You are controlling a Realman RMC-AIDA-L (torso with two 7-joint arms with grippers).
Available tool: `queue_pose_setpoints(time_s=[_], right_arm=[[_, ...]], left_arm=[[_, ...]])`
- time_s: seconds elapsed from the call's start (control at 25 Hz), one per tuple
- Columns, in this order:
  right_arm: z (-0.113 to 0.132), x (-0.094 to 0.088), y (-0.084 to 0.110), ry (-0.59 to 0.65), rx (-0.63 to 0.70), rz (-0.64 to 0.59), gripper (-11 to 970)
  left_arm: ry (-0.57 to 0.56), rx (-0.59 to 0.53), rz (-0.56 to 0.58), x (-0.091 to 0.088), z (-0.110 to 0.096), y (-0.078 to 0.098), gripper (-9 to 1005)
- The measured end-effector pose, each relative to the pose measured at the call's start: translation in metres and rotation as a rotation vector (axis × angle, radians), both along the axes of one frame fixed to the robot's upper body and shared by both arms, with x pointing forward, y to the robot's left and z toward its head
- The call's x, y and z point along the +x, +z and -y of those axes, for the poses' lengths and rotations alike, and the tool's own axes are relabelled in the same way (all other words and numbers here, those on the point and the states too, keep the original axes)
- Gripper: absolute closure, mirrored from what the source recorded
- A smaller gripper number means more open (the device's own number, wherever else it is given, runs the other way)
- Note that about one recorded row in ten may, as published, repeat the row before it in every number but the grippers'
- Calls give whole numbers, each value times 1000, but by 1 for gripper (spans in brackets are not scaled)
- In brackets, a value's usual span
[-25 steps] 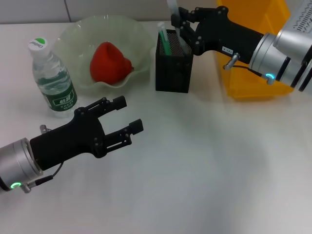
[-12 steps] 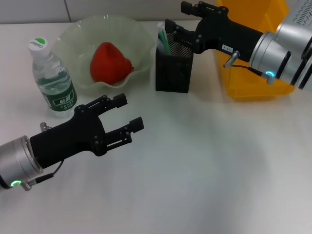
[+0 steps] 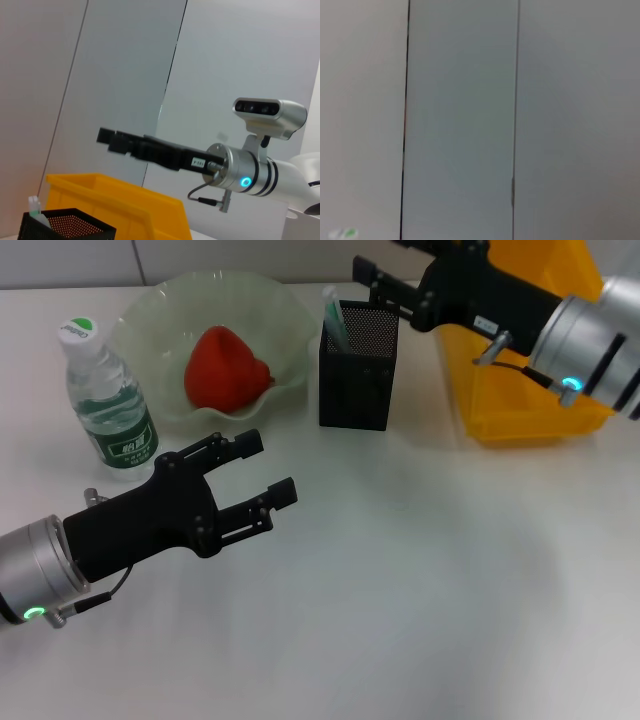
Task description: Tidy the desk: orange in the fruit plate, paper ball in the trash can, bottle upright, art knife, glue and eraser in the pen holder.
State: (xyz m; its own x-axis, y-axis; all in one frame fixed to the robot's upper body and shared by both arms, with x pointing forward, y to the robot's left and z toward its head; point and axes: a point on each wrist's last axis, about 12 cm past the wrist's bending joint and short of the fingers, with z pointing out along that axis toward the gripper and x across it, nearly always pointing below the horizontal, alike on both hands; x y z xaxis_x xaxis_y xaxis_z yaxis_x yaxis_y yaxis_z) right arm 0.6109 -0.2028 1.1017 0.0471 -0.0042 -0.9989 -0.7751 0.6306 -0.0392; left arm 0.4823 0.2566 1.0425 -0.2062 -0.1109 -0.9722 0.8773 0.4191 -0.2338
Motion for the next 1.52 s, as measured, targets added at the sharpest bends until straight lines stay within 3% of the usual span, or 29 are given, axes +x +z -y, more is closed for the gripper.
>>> queue_pose_setpoints(time_s=[0.36, 0.84, 1.0, 1.52], right_arm=[[27, -8, 4, -44, 108, -74, 187], [71, -67, 3, 94, 260, -89, 141], [87, -89, -3, 218, 191, -168, 140], [96, -117, -24, 389, -67, -302, 141]], left_arm=[[-7, 3, 6, 3, 2, 1, 228], [-83, 47, 32, 14, 3, 12, 227], [-103, 59, 19, 13, 0, 12, 227], [-183, 126, -55, 0, -7, 3, 227]])
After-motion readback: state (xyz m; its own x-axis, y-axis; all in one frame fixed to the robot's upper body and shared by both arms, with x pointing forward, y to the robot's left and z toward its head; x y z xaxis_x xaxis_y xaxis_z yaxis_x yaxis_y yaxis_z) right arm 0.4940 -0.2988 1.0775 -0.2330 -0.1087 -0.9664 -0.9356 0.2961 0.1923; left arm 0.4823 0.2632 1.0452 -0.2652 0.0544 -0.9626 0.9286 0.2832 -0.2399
